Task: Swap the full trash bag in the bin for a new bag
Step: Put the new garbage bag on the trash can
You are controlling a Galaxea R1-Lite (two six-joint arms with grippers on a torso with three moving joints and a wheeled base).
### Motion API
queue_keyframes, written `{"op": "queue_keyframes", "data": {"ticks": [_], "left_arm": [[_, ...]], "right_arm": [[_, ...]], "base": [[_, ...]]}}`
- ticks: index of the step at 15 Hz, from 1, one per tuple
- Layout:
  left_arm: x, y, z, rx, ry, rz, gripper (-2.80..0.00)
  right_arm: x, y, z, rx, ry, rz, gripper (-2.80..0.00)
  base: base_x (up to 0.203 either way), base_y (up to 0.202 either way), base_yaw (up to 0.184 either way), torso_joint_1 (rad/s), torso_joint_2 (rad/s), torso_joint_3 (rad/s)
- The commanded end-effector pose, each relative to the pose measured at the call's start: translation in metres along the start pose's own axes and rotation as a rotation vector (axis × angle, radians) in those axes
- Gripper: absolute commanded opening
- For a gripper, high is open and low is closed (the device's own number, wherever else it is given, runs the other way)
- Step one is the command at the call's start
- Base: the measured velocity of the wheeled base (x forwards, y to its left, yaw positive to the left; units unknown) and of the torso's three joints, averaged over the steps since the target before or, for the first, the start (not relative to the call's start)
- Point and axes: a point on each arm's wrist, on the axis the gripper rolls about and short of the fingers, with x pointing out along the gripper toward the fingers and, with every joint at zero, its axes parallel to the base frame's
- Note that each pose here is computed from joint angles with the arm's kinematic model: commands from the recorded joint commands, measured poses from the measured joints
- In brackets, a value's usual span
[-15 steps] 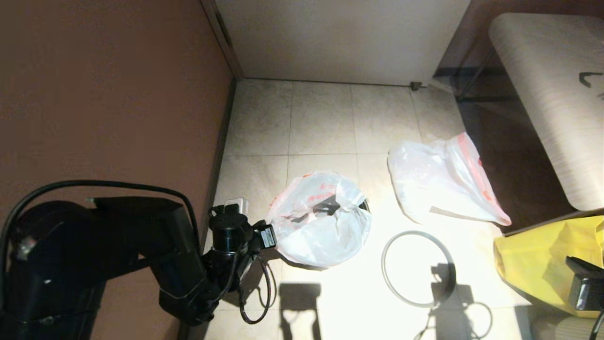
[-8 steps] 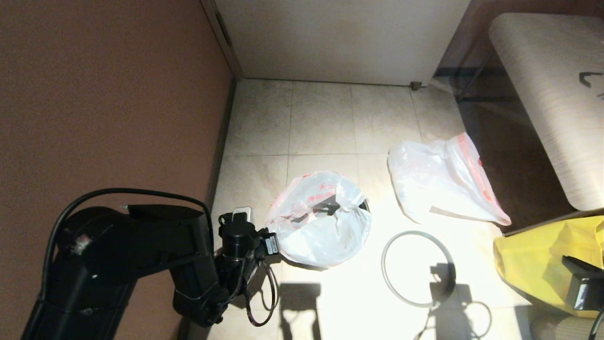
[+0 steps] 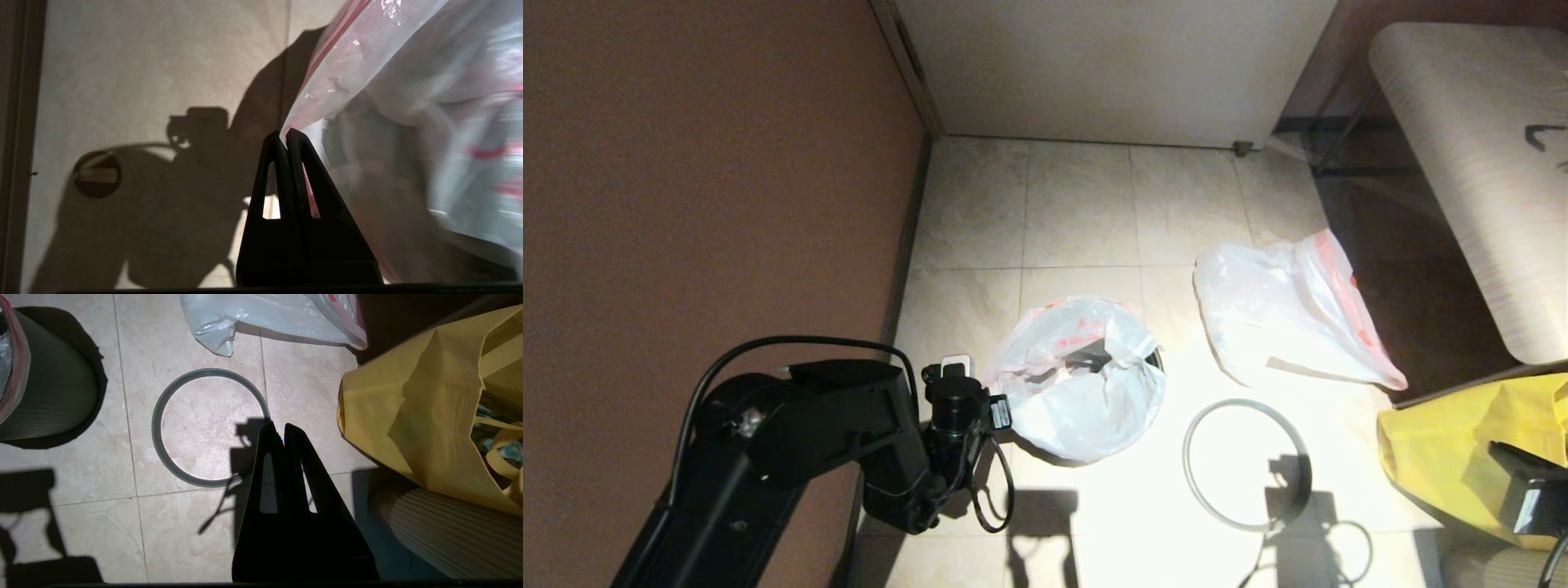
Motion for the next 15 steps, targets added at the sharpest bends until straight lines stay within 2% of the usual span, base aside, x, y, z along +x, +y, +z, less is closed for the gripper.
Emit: {"op": "queue_keyframes", "data": {"ticks": [1, 4, 7, 12, 13, 15], "left_arm": [[0.005, 0.0, -0.009, -0.007, 0.008, 0.007, -2.8], [-0.003, 0.0, -0.002, -0.075, 0.014, 0.003, -2.8], [-0.027, -0.003, 0.01, -0.11, 0.043, -0.047, -2.8], [-0.105, -0.014, 0.082, -0.145, -0.039, -0.193, -2.8], [-0.116, -0.017, 0.093, -0.139, -0.032, -0.211, -2.8], [-0.121, -0.018, 0.088, -0.062, 0.123, -0.175, -2.8]], "right_arm": [[0.001, 0.0, 0.001, 0.0, -0.007, 0.008, -2.8], [0.001, 0.0, 0.001, 0.005, -0.006, 0.007, -2.8], [0.0, 0.0, 0.001, 0.037, -0.007, 0.007, -2.8], [0.0, 0.0, 0.0, 0.036, -0.002, 0.009, -2.8], [0.0, 0.0, -0.001, 0.036, 0.003, 0.009, -2.8], [0.001, 0.0, -0.003, 0.036, 0.015, 0.009, -2.8]], "base": [[0.0, 0.0, 0.0, 0.0, 0.0, 0.0], [0.0, 0.0, 0.0, 0.0, 0.0, 0.0], [0.0, 0.0, 0.0, 0.0, 0.0, 0.0], [0.0, 0.0, 0.0, 0.0, 0.0, 0.0], [0.0, 0.0, 0.0, 0.0, 0.0, 0.0], [0.0, 0.0, 0.0, 0.0, 0.0, 0.0]]}}
